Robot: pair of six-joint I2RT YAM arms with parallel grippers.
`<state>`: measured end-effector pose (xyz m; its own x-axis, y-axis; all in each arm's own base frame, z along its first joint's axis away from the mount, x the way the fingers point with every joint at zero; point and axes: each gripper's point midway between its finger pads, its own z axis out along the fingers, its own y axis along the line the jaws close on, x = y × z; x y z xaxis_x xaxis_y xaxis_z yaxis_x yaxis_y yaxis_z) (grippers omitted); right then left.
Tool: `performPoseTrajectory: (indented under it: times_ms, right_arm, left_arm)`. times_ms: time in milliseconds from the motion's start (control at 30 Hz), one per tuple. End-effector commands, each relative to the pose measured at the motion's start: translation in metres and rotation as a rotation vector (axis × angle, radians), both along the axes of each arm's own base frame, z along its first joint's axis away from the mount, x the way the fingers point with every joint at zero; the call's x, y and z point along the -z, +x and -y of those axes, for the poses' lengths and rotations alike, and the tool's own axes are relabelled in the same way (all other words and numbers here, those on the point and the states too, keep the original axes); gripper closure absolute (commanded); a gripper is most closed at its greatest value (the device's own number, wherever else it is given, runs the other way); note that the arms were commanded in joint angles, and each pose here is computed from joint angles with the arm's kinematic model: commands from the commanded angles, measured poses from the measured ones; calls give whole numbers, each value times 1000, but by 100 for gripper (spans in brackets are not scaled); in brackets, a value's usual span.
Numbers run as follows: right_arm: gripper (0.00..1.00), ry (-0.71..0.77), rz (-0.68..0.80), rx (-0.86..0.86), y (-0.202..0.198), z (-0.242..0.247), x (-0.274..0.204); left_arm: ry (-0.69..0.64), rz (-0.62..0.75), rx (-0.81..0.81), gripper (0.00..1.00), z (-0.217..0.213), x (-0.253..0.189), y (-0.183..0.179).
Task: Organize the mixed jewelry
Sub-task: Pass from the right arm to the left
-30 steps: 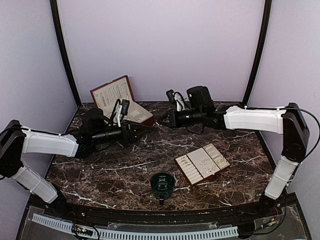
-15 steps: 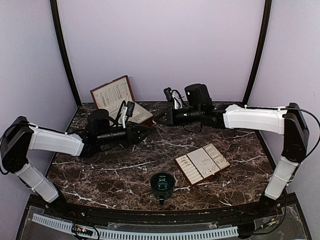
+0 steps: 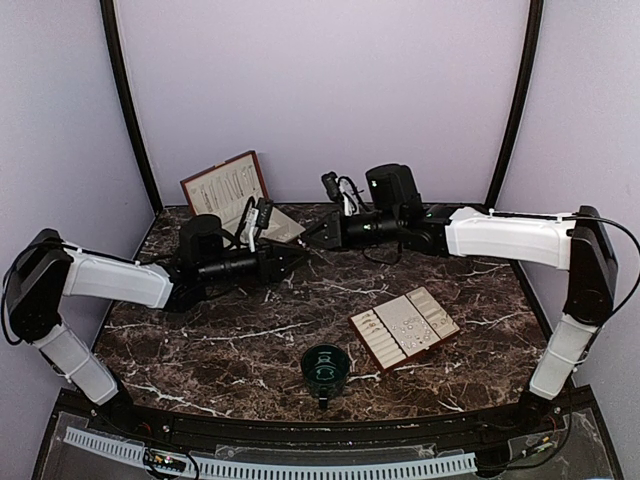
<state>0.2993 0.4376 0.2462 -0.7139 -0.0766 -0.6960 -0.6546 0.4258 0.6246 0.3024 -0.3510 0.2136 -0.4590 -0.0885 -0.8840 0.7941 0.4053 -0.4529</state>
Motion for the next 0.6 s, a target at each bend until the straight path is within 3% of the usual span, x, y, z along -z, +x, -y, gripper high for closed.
performPoseTrajectory:
  times_ms: [0,300,500,567]
  right_arm:
    - [100,52,28,-29,-6,-7,-24]
    - [100,57,18,-30,-7,-9,-23]
    - [100,49,11,-21,-7,-7,-18]
    - [100,46,8,-14,-6,-7,-16]
  left_arm:
    - [-44,58,27,56,8,-21,1]
    - [-57,47,40,75,12,-22,1]
    - [-60,36,16,100,10,-22,5]
    - [-63,33,10,100,10,-22,5]
